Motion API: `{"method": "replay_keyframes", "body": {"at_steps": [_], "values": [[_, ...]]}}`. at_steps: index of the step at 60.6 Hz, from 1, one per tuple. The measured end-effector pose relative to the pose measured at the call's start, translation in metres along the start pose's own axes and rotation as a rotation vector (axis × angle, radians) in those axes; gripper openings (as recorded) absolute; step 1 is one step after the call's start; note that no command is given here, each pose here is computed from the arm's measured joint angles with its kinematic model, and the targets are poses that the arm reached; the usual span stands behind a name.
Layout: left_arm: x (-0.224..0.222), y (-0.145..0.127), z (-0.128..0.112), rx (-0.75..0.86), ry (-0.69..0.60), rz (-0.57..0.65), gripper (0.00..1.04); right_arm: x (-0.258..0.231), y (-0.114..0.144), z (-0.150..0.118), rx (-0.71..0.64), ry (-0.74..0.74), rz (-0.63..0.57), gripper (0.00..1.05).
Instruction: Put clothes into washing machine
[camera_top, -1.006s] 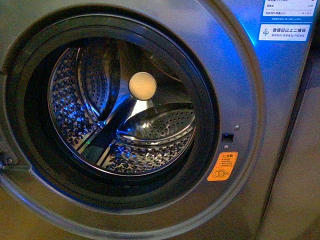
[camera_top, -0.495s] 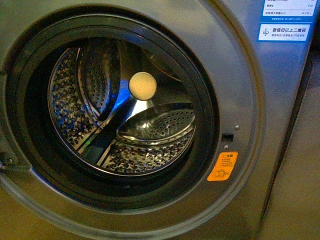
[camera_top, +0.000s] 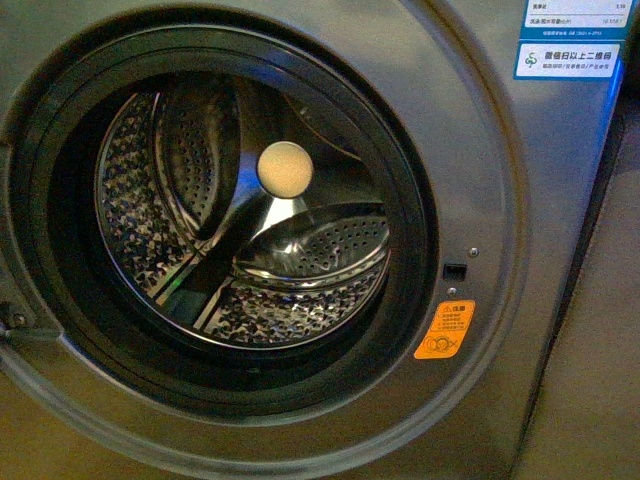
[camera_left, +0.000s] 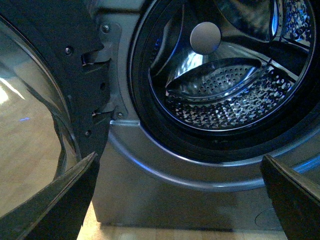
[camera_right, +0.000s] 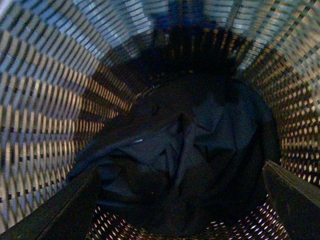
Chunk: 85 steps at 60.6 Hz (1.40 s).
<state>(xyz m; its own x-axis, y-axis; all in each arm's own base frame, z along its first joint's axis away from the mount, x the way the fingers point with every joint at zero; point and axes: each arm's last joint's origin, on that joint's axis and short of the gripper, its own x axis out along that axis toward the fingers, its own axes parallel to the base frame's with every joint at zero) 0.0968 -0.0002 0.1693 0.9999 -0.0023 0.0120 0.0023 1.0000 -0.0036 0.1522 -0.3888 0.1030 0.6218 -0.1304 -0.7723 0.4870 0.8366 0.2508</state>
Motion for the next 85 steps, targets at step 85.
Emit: {"method": "replay_keyframes", "body": {"at_steps": [85], "values": [[0.0,0.0,0.0,0.0,0.0,0.0,0.98,0.213,-0.022,-0.124,-0.075,0.311,-0.212,0.97]]}}
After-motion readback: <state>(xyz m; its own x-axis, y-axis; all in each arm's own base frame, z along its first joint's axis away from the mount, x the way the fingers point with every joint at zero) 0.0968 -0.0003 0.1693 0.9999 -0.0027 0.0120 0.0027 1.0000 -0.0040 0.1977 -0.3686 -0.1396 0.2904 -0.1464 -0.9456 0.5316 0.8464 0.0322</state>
